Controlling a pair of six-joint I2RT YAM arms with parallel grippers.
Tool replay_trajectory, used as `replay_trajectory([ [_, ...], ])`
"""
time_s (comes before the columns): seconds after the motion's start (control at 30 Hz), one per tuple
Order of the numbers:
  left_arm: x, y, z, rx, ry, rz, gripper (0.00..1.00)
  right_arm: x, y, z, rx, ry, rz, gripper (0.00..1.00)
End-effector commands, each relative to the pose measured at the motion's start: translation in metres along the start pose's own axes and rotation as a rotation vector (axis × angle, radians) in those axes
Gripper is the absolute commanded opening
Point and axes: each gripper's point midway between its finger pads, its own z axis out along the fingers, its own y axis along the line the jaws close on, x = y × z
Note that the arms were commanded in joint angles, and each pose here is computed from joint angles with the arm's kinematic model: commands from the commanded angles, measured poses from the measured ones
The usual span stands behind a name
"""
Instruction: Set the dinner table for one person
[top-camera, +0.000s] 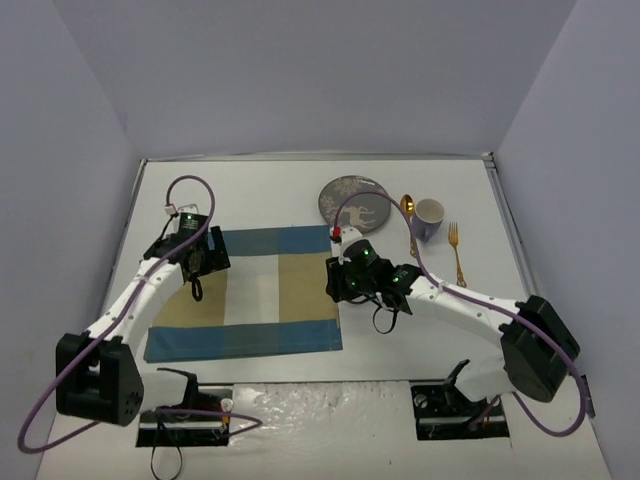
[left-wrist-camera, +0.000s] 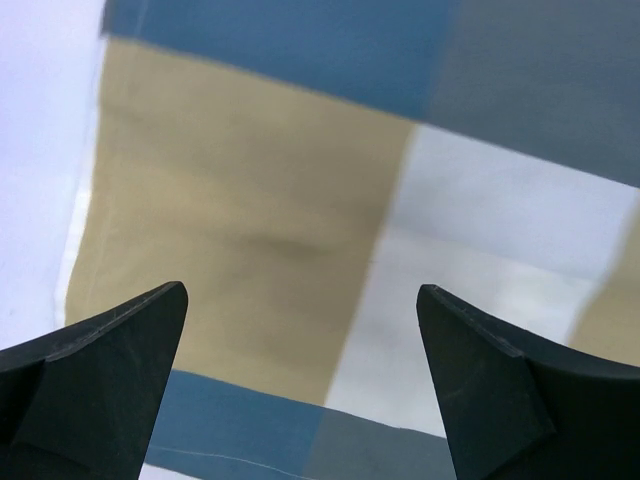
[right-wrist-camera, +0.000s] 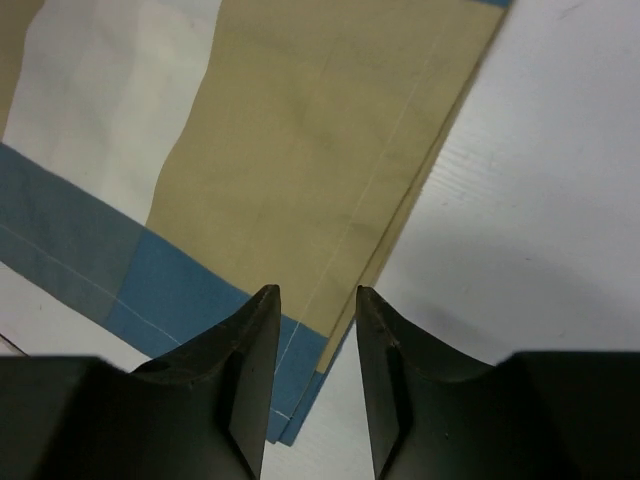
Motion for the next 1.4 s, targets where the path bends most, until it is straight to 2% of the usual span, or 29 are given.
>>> replay_trajectory([
  [0.0, 0.03, 0.037, 0.027, -0.107, 0.114, -0.13, 0.97, 0.006, 0.03, 0.011, -0.113, 0.034, -0.046, 0.3],
  [0.23, 0.026, 0.044, 0.057, -0.15, 0.171, -0.184, 0.96, 0.054, 0.038, 0.026, -0.165, 0.19, -0.089, 0.21],
  [0.43, 0.032, 0.048, 0.086, -0.178, 0.23, -0.189, 0.95, 0.09, 0.03, 0.031, -0.143, 0.304, -0.081, 0.21],
  [0.7, 0.029, 0.049, 0.101, -0.204, 0.256, -0.159, 0.94, 0.127, 0.017, 0.027, -0.095, 0.43, -0.03, 0.21],
  [0.87, 0.032, 0.051, 0.102, -0.213, 0.268, -0.151, 0.94, 0.137, 0.017, 0.023, -0.101, 0.458, -0.02, 0.21],
  [1.37, 0.041, 0.067, 0.087, -0.294, 0.287, -0.155, 0.95, 0.128, 0.021, 0.025, -0.105, 0.435, -0.033, 0.21],
])
